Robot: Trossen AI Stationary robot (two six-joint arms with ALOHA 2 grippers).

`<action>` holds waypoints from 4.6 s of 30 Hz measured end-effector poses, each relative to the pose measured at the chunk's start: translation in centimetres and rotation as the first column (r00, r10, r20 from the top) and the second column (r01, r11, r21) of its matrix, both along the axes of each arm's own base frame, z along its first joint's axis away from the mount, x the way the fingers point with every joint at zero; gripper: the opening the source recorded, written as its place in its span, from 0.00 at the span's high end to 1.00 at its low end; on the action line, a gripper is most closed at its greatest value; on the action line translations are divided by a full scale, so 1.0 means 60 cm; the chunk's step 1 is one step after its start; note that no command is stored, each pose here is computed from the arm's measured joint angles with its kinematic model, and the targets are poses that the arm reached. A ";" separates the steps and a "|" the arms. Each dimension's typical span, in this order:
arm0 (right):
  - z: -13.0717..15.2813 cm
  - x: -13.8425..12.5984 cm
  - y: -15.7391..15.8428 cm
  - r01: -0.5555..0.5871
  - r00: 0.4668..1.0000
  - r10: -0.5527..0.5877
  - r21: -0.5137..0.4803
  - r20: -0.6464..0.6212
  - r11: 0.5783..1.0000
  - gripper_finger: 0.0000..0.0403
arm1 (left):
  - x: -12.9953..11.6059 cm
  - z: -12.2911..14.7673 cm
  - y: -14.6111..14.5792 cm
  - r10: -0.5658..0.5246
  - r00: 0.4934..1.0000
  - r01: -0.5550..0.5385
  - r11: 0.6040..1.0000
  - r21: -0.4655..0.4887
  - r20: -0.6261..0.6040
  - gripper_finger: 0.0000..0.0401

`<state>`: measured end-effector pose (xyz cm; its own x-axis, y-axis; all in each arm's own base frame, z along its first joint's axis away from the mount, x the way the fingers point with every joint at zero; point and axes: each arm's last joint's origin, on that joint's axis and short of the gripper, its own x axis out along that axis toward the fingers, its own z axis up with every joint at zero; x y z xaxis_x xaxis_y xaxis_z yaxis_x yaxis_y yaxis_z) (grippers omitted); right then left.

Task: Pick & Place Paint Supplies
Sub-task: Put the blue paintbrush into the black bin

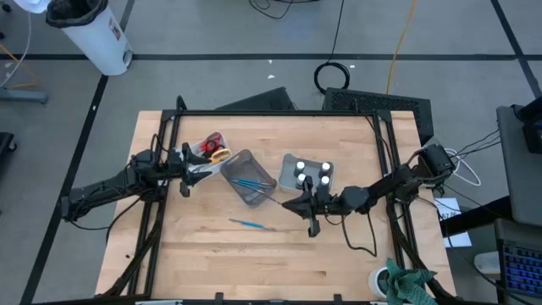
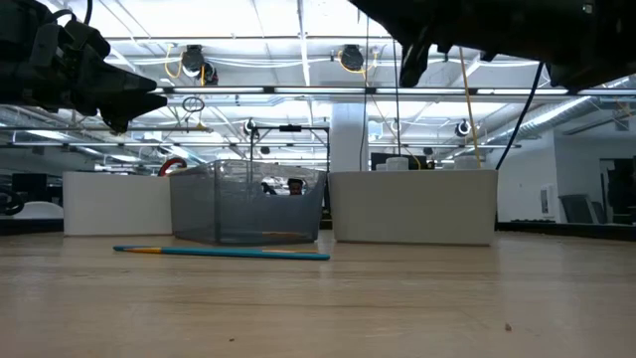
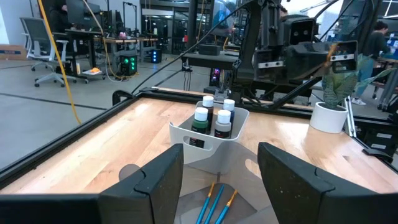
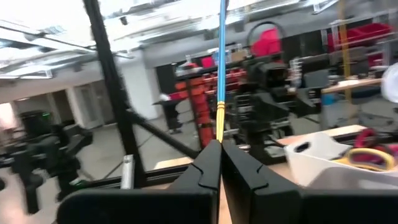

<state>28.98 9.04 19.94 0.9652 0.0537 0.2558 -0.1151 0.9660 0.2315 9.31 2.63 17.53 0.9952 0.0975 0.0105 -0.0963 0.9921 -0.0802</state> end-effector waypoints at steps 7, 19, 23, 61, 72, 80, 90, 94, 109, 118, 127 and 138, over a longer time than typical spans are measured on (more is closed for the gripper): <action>0.000 0.004 -0.016 0.112 0.994 -0.112 0.023 -0.008 0.993 1.00 | 0.000 0.000 0.000 0.000 1.000 0.000 1.000 0.000 0.000 0.47; -0.003 0.003 -0.027 0.313 0.949 -0.311 0.031 -0.040 0.949 1.00 | 0.000 0.000 0.000 0.000 1.000 0.000 1.000 0.000 0.000 0.47; -0.007 0.004 -0.028 0.317 0.947 -0.316 0.017 -0.062 0.948 1.00 | 0.000 0.000 0.000 0.000 1.000 0.000 1.000 0.000 0.000 0.47; -0.020 0.006 -0.028 0.330 0.935 -0.327 0.000 -0.136 0.944 1.00 | 0.000 0.000 0.000 0.000 1.000 0.000 1.000 0.000 0.000 0.47; -0.022 0.007 -0.029 0.329 0.934 -0.326 -0.006 -0.148 0.944 1.00 | 0.000 0.000 0.000 0.000 1.000 0.000 1.000 0.000 0.000 0.47; -0.028 0.008 -0.032 0.327 0.928 -0.328 -0.035 -0.179 0.944 1.00 | 0.000 0.000 0.000 0.000 1.000 0.000 1.000 0.000 0.000 0.47; -0.027 0.010 -0.025 0.206 0.963 -0.211 -0.047 -0.168 0.977 1.00 | 0.000 0.000 0.000 0.000 1.000 0.000 1.000 0.000 0.000 0.47; -0.027 0.010 -0.025 0.205 0.963 -0.210 -0.047 -0.168 0.978 1.00 | 0.000 0.000 0.000 0.000 1.000 0.000 1.000 0.000 -0.001 0.47; -0.027 0.017 -0.040 -0.099 0.983 0.089 -0.054 -0.159 0.994 1.00 | 0.000 0.000 0.000 0.000 1.000 0.000 1.000 -0.001 -0.001 0.47; -0.027 0.014 -0.036 -0.446 0.889 0.428 -0.098 -0.161 0.890 1.00 | 0.000 0.000 0.000 0.000 1.000 0.000 1.000 0.000 -0.001 0.47; -0.027 0.005 -0.021 -0.675 0.731 0.659 -0.048 -0.175 0.736 1.00 | 0.000 0.000 0.000 0.000 1.000 0.000 1.000 0.000 0.000 0.47; -0.023 -0.017 0.014 -0.886 0.459 0.873 -0.158 -0.163 0.436 1.00 | 0.000 0.000 0.000 0.000 1.000 0.000 1.000 0.000 0.000 0.47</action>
